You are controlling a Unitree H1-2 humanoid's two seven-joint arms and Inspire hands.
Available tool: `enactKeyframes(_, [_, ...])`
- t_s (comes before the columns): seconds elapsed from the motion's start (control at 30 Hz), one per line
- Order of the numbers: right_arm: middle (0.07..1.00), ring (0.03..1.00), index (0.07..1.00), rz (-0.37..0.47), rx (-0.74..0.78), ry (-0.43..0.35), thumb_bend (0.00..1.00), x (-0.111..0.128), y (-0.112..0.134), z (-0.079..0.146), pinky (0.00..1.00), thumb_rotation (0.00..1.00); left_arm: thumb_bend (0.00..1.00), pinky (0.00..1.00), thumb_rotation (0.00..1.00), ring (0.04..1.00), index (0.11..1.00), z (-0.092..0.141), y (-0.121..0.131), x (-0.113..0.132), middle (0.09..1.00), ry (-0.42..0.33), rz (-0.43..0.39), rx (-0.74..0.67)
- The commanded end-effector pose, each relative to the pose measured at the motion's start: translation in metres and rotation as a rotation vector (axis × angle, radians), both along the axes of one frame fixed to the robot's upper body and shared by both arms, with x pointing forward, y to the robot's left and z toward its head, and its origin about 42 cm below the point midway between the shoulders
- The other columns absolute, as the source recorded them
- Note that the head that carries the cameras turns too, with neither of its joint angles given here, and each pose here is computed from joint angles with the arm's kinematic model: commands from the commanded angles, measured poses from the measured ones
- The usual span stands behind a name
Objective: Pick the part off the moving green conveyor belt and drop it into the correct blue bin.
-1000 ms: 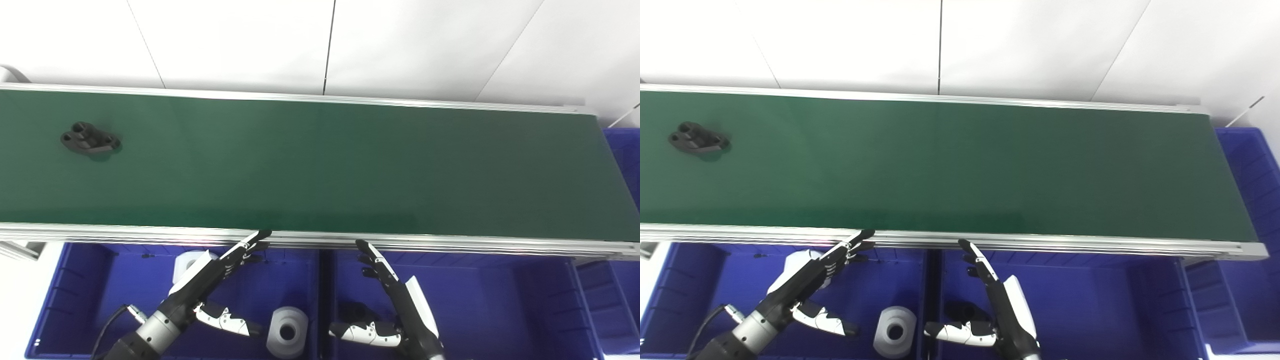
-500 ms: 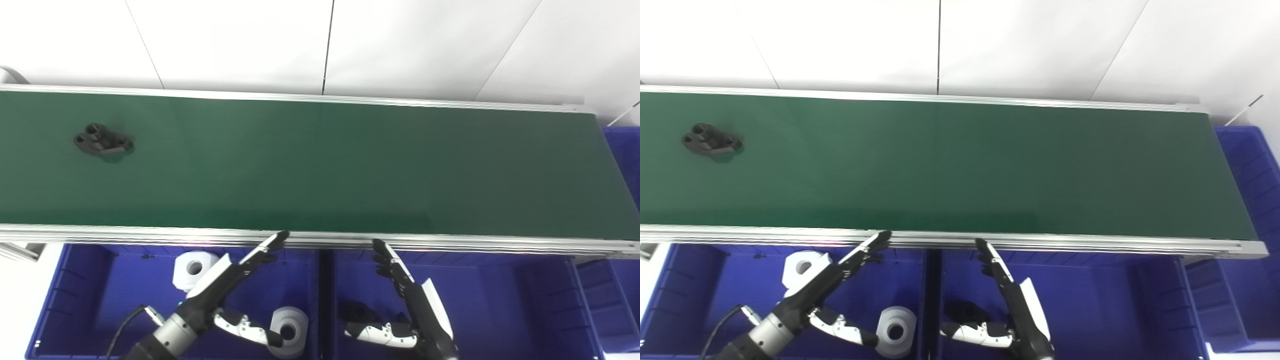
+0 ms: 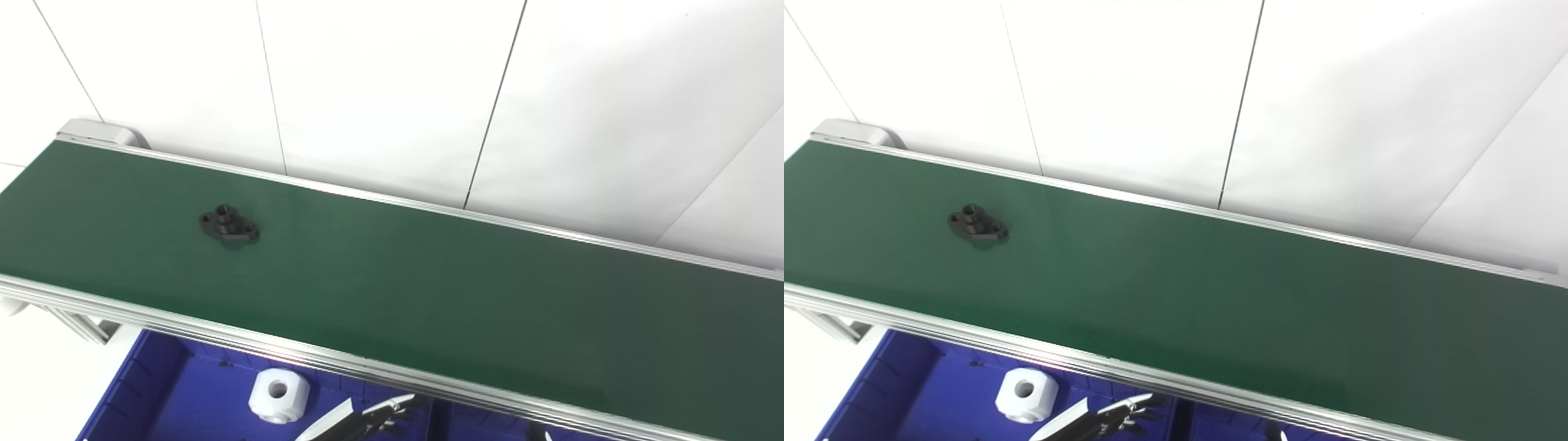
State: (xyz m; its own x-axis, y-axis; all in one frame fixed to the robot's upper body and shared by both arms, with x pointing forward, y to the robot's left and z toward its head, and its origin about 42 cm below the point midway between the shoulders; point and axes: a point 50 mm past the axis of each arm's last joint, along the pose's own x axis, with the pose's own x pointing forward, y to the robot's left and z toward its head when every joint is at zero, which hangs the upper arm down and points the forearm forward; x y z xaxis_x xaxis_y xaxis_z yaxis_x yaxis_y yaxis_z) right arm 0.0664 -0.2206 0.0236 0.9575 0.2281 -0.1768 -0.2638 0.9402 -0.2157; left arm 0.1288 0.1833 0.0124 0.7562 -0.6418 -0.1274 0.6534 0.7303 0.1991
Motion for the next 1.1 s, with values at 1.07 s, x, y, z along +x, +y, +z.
enactKeyframes(1.07, [0.874,0.844,0.921,-0.084,0.113,-0.209,0.89,0.026,-0.01,0.037,0.78,0.29,0.85,0.72,0.24,0.817,0.855,-0.008,-0.02,0.017,0.878,-0.036,0.035,-0.035])
